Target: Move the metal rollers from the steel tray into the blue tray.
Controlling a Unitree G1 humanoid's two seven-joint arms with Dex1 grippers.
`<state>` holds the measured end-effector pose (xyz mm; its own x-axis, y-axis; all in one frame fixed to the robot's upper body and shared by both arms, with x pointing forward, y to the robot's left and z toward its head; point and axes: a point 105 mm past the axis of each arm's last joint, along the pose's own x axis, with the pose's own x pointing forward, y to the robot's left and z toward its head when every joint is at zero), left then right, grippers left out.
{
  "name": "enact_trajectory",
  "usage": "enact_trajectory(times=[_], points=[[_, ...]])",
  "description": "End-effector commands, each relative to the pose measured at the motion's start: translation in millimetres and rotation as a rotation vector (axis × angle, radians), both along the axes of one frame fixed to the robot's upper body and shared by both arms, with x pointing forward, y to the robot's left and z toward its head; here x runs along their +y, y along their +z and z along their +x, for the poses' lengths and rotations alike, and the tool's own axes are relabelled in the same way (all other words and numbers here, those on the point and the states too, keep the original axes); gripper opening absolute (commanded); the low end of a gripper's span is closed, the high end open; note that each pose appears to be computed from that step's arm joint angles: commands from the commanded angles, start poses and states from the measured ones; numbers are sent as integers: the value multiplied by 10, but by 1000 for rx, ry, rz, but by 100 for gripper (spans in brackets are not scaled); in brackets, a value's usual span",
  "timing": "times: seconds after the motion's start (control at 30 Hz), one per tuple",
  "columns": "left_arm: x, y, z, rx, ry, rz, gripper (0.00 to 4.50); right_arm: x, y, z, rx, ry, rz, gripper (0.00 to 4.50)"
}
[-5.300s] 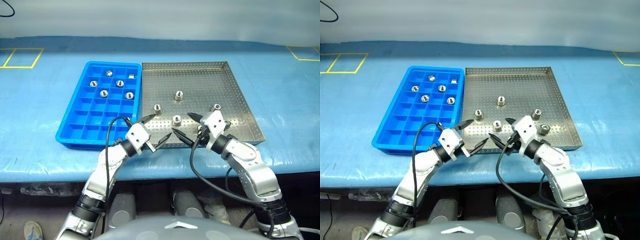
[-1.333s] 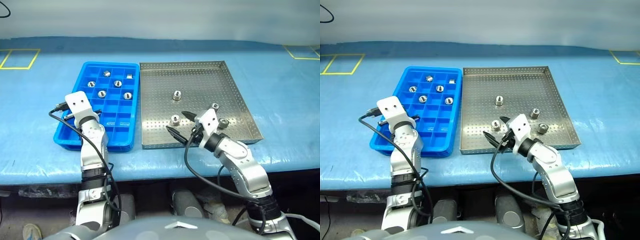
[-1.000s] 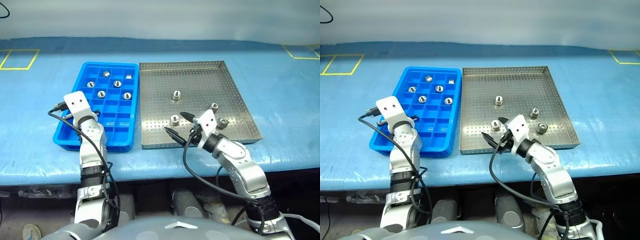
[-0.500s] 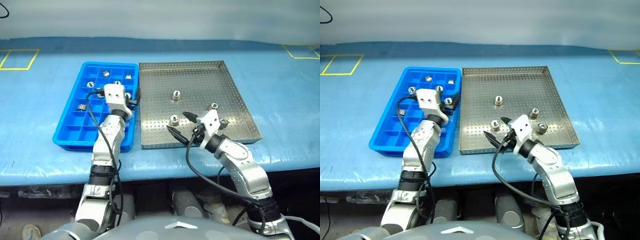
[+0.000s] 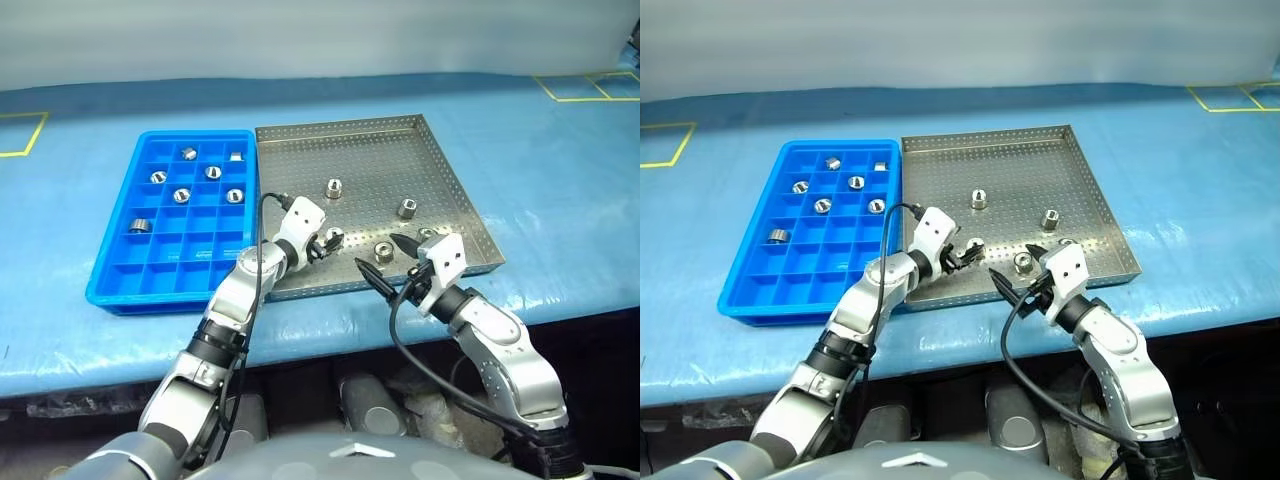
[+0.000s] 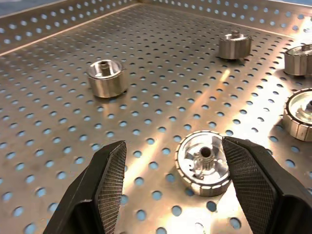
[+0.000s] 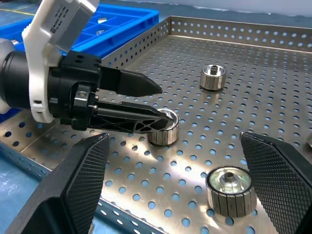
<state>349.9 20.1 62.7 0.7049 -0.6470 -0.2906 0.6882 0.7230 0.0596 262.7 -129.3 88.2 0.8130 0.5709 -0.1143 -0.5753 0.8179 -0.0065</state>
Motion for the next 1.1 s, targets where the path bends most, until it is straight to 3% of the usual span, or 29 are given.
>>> enact_trajectory(times=[0.03, 0.17, 0.43, 0.53, 0.63, 0.7, 0.8, 0.97, 1.1], points=[[-60, 20, 26, 22, -17, -3, 341, -32, 133, -19, -50, -25, 10, 450], [-19, -141, 37, 109, 1, 77, 341, -34, 126, -35, -50, -36, 10, 450], [54, -192, 62, 167, 44, 148, 341, -18, 111, -26, -49, -34, 1, 450], [96, -198, 55, 169, 57, 160, 284, -4, 116, -15, -51, -29, -1, 450], [131, -185, 43, 171, 69, 157, 184, 8, 116, -2, -51, -23, -4, 450], [162, -169, 37, 176, 83, 141, 174, 20, 115, 5, -51, -17, -5, 450], [226, -99, 32, 164, 111, 90, 174, 52, 118, 19, -51, -1, -2, 450], [391, 203, 101, 14, 230, -31, 174, 149, 126, 65, -52, 48, 11, 450], [743, 512, 182, -154, 498, -139, 174, 293, 109, 116, -40, 128, 15, 450]])
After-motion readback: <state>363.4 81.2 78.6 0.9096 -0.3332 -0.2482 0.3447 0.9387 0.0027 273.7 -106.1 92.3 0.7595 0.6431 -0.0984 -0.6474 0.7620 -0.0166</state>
